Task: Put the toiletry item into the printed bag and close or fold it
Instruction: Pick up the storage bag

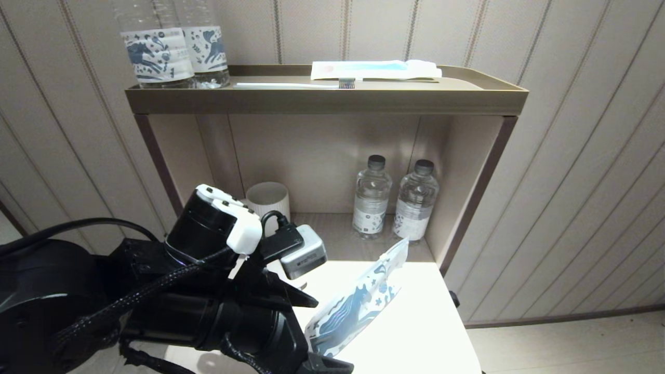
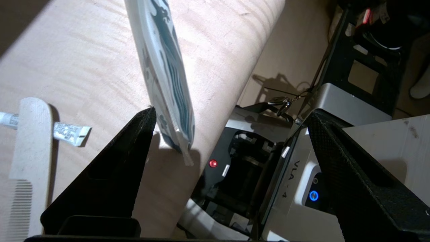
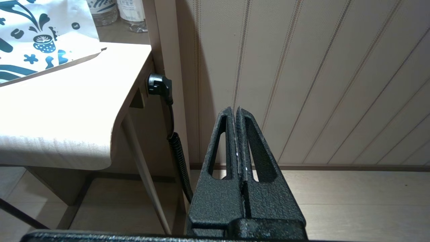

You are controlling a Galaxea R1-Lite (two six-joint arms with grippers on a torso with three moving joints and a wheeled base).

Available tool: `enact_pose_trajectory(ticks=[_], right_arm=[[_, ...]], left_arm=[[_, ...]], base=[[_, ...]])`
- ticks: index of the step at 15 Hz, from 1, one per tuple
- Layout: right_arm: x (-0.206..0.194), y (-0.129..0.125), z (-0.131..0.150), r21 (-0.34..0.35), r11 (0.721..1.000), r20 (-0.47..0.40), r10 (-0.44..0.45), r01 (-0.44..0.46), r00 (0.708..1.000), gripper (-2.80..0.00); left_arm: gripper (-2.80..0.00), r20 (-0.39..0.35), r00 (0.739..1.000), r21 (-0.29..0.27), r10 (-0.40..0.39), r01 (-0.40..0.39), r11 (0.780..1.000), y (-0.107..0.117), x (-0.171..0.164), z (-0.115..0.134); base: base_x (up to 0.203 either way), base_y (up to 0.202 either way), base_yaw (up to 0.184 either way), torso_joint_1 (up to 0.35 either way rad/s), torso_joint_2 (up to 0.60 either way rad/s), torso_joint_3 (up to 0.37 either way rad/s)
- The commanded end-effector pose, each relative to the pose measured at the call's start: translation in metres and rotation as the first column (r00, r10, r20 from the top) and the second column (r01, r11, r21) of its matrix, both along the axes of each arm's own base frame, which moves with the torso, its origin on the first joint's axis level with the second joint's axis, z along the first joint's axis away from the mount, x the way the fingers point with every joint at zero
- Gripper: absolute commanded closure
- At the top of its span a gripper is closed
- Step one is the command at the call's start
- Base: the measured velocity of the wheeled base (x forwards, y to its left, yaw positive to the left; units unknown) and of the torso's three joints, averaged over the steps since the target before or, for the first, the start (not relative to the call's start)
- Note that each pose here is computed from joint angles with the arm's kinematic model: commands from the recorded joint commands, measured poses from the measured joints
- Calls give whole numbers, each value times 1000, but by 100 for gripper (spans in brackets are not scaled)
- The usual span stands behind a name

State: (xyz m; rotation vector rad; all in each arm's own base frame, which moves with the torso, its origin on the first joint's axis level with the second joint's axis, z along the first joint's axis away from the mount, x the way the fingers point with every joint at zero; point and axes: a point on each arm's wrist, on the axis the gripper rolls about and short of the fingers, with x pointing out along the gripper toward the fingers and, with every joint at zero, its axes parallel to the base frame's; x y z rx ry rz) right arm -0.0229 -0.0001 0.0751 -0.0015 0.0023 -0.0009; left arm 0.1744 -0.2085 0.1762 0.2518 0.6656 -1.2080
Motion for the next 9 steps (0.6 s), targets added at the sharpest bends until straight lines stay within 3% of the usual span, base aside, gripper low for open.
enact_pose_trajectory(ticks=[1, 9], right_arm=[[0, 0, 0, 0, 1000, -1, 1, -1, 1000, 0], [0, 0, 0, 0, 1000, -1, 2, -2, 1000, 0]], left_arm=[[-280, -20, 1000, 16, -14, 15, 1000, -7, 3, -7], [-280, -52, 997, 36, -51, 53, 998, -37, 17, -22]], base=[[0, 0, 0, 0, 0, 0], [0, 0, 0, 0, 0, 0]])
